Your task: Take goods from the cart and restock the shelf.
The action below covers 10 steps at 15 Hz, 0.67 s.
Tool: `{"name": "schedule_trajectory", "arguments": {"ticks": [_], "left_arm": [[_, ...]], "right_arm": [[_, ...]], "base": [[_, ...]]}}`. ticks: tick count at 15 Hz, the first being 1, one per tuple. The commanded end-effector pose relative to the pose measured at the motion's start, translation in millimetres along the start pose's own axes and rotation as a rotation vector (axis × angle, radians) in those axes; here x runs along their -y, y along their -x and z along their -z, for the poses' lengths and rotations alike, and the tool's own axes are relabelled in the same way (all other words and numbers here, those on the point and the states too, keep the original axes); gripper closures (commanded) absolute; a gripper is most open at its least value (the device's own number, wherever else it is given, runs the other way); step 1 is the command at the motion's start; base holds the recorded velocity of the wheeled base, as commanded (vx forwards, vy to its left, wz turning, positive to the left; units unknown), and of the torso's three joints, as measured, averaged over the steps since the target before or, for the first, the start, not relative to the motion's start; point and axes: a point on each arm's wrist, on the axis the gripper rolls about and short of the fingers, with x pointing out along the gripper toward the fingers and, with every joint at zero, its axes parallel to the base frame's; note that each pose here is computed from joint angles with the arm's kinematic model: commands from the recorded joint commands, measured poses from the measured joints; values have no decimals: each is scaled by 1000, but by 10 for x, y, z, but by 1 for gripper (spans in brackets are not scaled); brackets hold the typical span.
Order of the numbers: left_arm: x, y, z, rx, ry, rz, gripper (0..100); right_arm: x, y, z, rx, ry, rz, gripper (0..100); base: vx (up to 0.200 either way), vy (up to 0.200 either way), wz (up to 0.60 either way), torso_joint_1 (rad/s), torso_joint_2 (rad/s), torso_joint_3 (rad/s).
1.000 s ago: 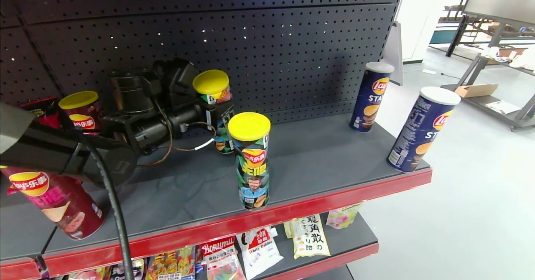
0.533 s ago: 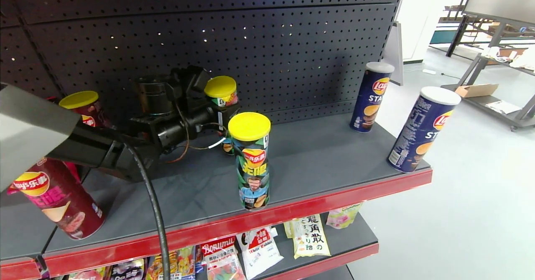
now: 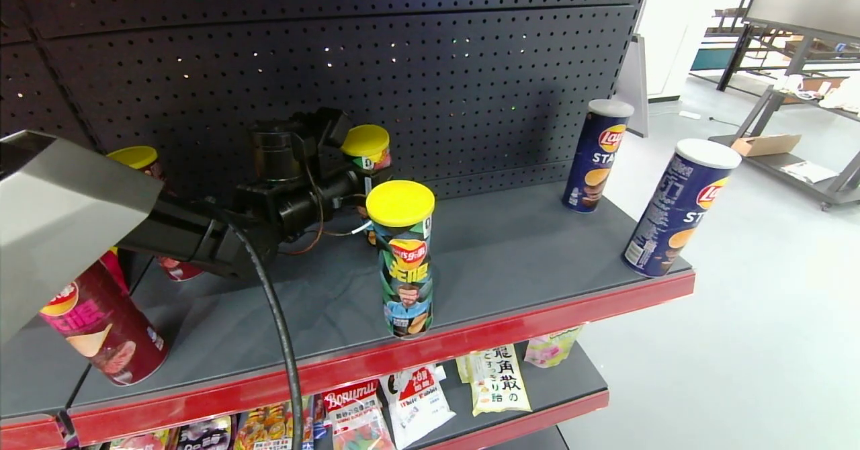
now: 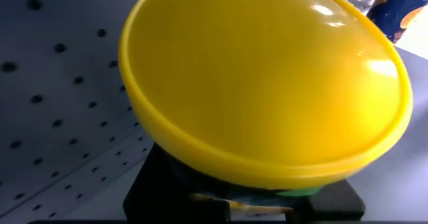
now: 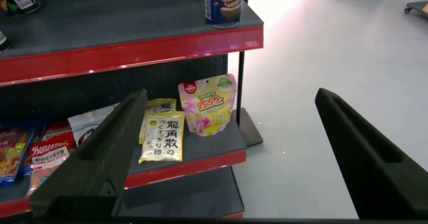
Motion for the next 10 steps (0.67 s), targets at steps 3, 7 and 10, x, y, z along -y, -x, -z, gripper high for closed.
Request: {"name": "schedule_trajectory", "arguments": {"ticks": [3,7,10], "left_arm": [[45,-83,-53,-2,3,2,100],[40,-112,-113,-27,6,-5,100],[39,-114,-98,-52,8,-8,100]], "right_arm": [[0,0,0,0,0,-1,0],[0,0,0,0,0,-1,0],[0,0,0,0,0,-1,0]], "base": [[0,0,0,0,0,0],[0,0,0,0,0,0],[0,0,0,0,0,0]]}}
